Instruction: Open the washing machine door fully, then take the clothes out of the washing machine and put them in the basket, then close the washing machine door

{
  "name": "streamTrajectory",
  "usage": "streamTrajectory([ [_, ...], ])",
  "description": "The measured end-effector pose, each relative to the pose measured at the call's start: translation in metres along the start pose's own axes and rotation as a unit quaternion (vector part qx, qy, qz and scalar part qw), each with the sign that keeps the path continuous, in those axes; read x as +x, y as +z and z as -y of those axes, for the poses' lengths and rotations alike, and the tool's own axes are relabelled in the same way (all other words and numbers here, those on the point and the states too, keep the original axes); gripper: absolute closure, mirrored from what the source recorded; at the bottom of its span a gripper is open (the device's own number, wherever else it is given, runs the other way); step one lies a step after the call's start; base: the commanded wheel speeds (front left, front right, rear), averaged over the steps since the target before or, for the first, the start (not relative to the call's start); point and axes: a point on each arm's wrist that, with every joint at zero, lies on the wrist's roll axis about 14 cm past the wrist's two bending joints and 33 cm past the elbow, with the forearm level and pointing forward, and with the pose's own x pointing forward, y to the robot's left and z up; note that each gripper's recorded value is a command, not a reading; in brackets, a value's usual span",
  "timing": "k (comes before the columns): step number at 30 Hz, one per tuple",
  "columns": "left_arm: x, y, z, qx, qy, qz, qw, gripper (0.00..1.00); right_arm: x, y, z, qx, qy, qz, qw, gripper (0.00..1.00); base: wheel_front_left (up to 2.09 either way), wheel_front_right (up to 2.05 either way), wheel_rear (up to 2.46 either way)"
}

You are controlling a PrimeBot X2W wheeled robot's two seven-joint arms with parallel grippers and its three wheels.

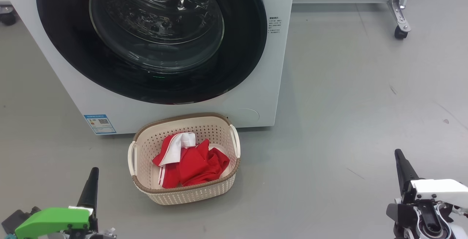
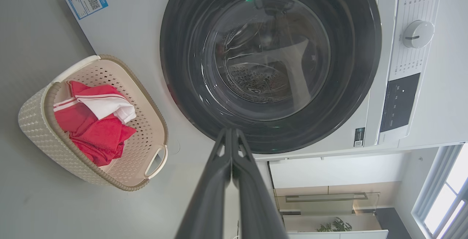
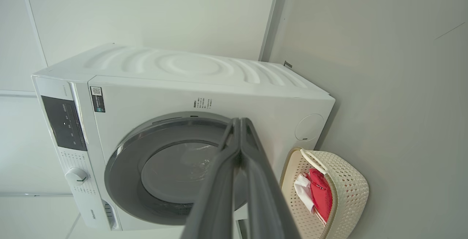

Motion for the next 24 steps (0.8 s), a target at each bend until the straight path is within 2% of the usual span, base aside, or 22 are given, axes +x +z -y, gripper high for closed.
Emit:
streamTrajectory([
  [7, 0.0011, 0.0058, 0.0031, -0.042, -0.010, 0.007, 0.999, 1.00, 0.0020, 0.0065, -0.0050, 0.044, 0.011, 0.006, 0.999, 1.00, 0.00, 0.00, 0.00],
  [24, 0.0027, 0.0073, 0.0039, -0.042, -0.011, 0.009, 0.999, 1.00, 0.0032, 0.0075, -0.0067, 0.044, 0.013, 0.007, 0.999, 1.00, 0.00, 0.00, 0.00],
])
